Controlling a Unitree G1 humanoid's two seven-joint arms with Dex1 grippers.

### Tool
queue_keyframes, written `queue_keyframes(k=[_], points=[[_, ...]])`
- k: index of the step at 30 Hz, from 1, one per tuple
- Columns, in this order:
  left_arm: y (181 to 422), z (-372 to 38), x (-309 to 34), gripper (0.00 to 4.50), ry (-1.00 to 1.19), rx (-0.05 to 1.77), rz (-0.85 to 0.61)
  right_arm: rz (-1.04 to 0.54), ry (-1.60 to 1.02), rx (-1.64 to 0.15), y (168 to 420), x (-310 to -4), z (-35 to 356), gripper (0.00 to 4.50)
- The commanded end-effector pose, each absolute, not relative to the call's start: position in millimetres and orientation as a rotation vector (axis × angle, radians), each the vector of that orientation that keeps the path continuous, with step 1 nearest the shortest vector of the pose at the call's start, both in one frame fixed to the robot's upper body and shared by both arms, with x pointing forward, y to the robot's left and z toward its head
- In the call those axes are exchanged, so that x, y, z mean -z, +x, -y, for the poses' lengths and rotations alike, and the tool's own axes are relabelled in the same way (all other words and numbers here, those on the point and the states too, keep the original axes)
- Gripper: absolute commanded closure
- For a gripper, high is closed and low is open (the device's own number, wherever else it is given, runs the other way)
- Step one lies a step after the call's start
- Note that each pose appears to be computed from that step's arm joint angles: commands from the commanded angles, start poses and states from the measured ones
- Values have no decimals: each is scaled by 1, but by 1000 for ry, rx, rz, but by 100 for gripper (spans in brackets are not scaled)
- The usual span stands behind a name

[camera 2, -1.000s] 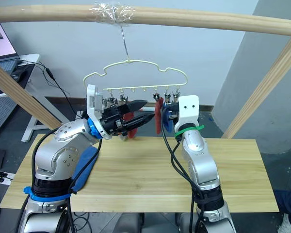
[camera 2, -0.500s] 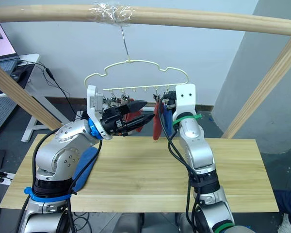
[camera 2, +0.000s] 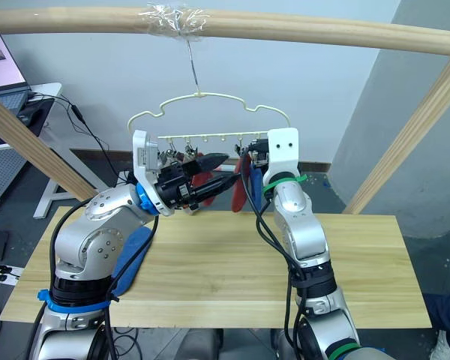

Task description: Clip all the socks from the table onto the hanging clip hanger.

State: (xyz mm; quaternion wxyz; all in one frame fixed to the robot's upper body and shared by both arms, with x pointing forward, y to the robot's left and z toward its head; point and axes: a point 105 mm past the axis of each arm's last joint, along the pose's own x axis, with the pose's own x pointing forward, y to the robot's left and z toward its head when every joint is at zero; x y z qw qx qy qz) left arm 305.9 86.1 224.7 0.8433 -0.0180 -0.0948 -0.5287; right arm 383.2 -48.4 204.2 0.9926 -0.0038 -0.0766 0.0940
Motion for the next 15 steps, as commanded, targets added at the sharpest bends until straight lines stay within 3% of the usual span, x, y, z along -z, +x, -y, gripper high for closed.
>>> queue_keyframes(k=[1,7,11,15], points=[[298,-84,-239,148,-21,1131,263,213,21,-176,383,-219,52,309],[298,-82,-238,148,-24,1128,262,231,9,-166,384,-222,60,447],[302,-85,-232,148,-33,1092,236,227,-5,-178,380,-221,71,447],[321,-115,-196,148,2,918,133,136,-15,-325,372,-214,72,447]])
